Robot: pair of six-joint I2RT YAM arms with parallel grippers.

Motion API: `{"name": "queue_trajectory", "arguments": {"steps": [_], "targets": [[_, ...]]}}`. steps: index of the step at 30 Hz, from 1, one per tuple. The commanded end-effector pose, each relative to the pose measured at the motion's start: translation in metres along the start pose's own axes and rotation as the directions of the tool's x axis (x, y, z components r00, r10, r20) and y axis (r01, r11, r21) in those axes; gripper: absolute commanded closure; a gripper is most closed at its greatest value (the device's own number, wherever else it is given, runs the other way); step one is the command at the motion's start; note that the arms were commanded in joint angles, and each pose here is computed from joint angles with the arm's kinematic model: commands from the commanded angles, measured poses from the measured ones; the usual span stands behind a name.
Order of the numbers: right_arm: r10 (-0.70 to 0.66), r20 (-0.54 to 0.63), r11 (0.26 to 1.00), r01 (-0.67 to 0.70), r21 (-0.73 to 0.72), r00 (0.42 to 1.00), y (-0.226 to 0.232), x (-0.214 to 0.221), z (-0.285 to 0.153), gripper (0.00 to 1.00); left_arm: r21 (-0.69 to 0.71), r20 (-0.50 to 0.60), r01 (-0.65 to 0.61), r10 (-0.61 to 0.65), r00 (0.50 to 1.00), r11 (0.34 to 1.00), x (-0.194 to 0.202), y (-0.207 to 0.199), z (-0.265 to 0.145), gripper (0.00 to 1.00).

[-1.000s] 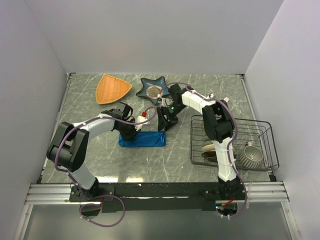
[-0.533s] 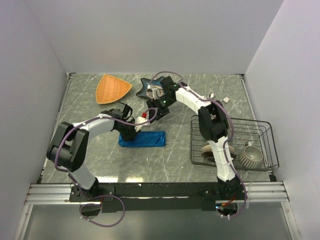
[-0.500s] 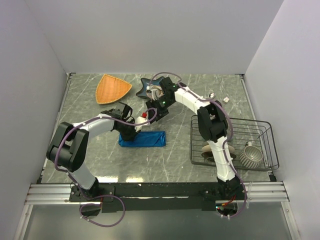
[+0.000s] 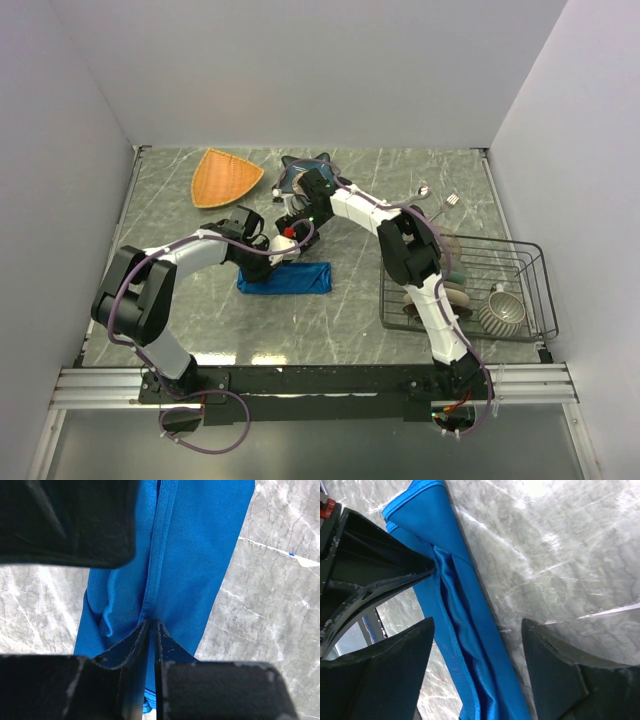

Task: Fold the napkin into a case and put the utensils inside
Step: Pick up the smaller rectangle-folded napkin from the center of the board.

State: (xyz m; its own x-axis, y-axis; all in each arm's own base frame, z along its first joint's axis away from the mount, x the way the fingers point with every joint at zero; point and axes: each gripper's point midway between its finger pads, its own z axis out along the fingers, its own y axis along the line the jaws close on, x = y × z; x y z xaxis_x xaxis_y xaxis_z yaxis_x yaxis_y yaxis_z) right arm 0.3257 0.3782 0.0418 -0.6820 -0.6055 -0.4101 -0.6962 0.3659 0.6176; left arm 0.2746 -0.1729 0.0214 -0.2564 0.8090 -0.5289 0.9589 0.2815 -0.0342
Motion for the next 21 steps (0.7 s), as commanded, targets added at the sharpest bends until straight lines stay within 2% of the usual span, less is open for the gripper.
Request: {"name": "queue_trajectory", "arguments": {"steps": [1,9,15,19,21], "targets": [[0.017,-0.035,0.999,-0.018,-0.034,0.999,-0.009,0.009,0.020,0.27,0.067,-0.073,0.006,-0.001,0.997,0.998,0.028,-0.019,0.011,0.84],[0.114,-0.091,0.988,-0.123,-0.095,0.989,-0.008,0.029,0.033,0.44,0.061,-0.072,0.000,0.005,0.997,0.998,0.028,-0.016,0.012,0.84],[0.152,-0.107,0.974,-0.167,-0.155,0.983,0.002,0.032,0.034,0.51,0.060,-0.071,-0.002,0.007,0.997,0.998,0.029,-0.016,0.013,0.84],[0.169,-0.117,0.963,-0.189,-0.191,0.979,0.010,0.034,0.031,0.51,0.059,-0.069,-0.001,0.005,0.998,0.998,0.028,-0.014,0.015,0.84],[0.176,-0.126,0.959,-0.199,-0.202,0.976,0.012,0.036,0.031,0.46,0.057,-0.068,0.003,0.001,0.998,0.998,0.028,-0.013,0.015,0.84]]}}
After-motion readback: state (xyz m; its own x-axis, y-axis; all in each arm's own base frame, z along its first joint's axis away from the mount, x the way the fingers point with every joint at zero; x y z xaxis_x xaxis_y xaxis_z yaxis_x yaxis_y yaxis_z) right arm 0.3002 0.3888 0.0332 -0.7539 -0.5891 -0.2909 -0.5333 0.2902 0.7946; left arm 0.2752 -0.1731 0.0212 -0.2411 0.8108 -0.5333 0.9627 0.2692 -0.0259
